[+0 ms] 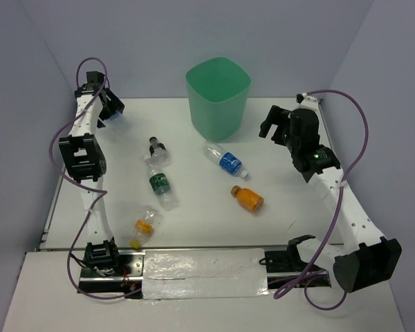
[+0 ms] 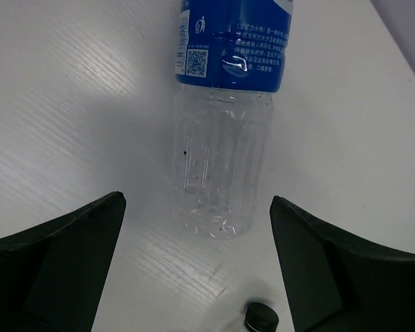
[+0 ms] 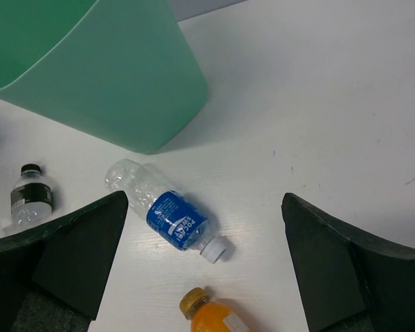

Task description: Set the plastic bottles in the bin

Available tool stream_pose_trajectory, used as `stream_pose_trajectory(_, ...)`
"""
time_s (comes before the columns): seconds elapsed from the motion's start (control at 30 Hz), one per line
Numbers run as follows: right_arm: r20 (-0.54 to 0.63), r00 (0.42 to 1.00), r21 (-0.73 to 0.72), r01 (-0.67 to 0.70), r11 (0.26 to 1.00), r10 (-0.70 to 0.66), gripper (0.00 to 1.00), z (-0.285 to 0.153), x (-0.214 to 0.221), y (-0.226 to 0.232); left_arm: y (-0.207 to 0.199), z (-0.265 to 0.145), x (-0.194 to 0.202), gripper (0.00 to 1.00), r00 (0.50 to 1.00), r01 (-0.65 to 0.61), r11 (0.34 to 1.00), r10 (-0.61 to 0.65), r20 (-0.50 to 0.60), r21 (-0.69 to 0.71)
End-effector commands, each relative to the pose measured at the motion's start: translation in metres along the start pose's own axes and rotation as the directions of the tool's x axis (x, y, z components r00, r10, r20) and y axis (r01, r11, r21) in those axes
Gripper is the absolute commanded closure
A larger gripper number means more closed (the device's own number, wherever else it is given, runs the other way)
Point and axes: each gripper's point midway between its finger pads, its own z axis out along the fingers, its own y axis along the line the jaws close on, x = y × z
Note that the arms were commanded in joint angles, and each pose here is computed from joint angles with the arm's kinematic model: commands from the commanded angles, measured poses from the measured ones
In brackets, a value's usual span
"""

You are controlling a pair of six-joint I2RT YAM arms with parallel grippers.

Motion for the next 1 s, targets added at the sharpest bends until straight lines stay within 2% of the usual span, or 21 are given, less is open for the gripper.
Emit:
stream_pose_trajectory(0.0,0.052,0.998,-0.046,-0.019,0.999,0.021,0.0,-0.004,-0.026,0.016,0.0,0.017,0.002,0.01,1.0,-0.028,1.0,0.028,0.008,0.003)
stream_pose_trajectory(0.23,0.029,0.999,-0.063,-0.038,0.997,0.04,0.0,0.002,-0.022,0.023,0.003,0.039,0.007,0.02,1.0,-0.018,1.0,0.018,0.024,-0.014)
stream_pose_trajectory(0.33,0.028,0.998,-0.067,-0.049,0.997,0.051,0.0,0.003,-0.022,0.024,0.003,0.046,0.008,0.06,0.999,-0.023,1.0,0.024,0.024,-0.012)
stream_pose_trajectory(0.63,0.032,0.998,-0.054,-0.055,0.997,0.057,0.0,0.002,-0.025,0.023,0.01,0.037,0.011,0.44,0.998,-0.055,0.998,0.055,0.034,-0.022)
stream_pose_trajectory(0.73,0.039,0.997,-0.058,-0.06,0.997,0.062,0.0,-0.001,-0.028,0.024,0.007,0.012,0.002,0.47,0.997,-0.066,0.998,0.066,0.05,-0.008)
stream_pose_trajectory(0.8,0.044,0.997,-0.061,-0.064,0.996,0.067,0.0,-0.005,-0.031,0.025,-0.005,-0.026,-0.008,0.48,0.992,-0.104,0.993,0.1,0.08,0.05)
stream_pose_trajectory(0.83,0.047,0.997,-0.065,-0.066,0.996,0.069,0.0,-0.006,-0.031,0.026,-0.012,-0.059,-0.018,0.48,0.987,-0.121,0.988,0.11,0.115,0.091)
stream_pose_trajectory(0.9,0.058,0.995,-0.073,-0.071,0.995,0.075,0.0,-0.01,-0.033,0.026,-0.026,-0.097,-0.021,0.48,0.976,-0.189,0.967,0.166,0.142,0.17)
stream_pose_trajectory(0.93,0.06,0.995,-0.076,-0.074,0.994,0.079,0.0,-0.011,-0.033,0.026,-0.037,-0.117,-0.014,0.48,0.973,-0.217,0.944,0.19,0.128,0.249)
stream_pose_trajectory(0.97,0.066,0.994,-0.081,-0.078,0.994,0.083,0.0,-0.013,-0.034,0.027,-0.047,-0.158,-0.018,0.48,0.957,-0.275,0.91,0.229,0.176,0.311)
